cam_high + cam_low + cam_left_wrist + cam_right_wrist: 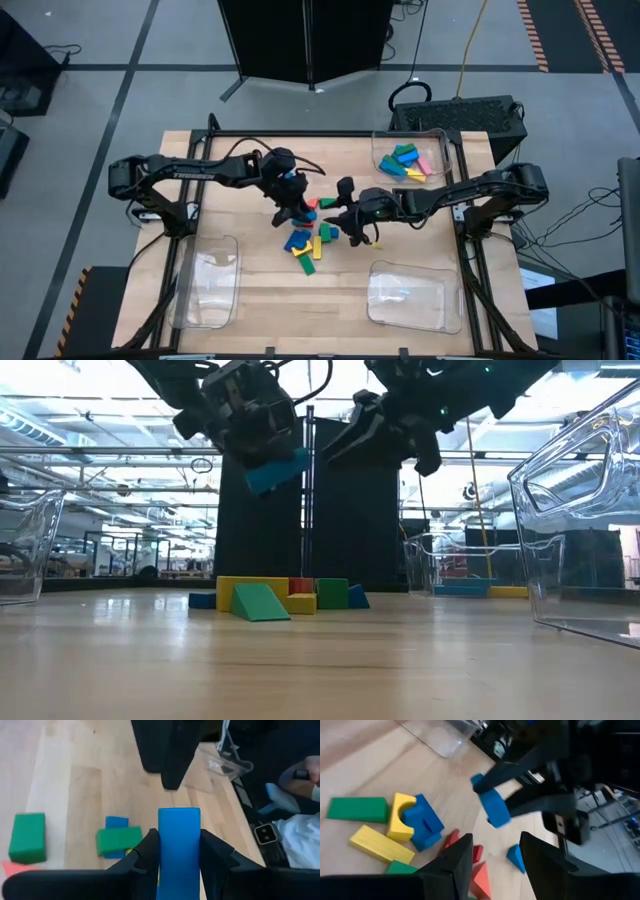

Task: Sort blocks by size
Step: Put the blue rectangle block into the top transparent bin

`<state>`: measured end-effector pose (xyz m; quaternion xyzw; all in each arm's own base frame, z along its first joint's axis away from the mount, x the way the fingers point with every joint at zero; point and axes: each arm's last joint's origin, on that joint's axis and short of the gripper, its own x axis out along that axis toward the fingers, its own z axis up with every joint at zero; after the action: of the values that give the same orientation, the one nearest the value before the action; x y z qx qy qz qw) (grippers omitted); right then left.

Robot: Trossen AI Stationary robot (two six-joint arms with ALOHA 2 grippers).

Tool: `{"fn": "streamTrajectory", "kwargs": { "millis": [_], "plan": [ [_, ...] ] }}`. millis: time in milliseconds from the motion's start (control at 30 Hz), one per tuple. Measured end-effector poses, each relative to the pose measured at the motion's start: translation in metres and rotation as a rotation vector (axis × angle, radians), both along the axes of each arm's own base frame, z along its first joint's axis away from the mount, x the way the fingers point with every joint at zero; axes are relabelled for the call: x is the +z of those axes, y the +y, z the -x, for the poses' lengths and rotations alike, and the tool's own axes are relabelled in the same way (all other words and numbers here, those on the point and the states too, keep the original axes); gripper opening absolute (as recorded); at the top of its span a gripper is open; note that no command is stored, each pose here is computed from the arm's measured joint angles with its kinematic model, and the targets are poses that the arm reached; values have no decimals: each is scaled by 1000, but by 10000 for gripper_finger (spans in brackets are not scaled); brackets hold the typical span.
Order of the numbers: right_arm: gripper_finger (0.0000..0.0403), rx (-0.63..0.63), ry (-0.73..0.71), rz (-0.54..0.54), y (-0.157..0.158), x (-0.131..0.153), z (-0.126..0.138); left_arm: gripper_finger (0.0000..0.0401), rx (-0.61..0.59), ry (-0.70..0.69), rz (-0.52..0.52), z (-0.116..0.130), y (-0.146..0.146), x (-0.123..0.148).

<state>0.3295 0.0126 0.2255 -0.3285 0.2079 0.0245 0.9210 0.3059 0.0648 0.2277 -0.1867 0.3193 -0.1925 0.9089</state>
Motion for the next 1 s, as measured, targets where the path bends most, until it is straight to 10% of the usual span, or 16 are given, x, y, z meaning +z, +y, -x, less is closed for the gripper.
{"fn": "streamTrajectory", "kwargs": {
  "millis": [1000],
  "plan": [
    [156,65,-61,-6,2,6,-2,96,3,-79,80,-17,3,2]
  ]
}}
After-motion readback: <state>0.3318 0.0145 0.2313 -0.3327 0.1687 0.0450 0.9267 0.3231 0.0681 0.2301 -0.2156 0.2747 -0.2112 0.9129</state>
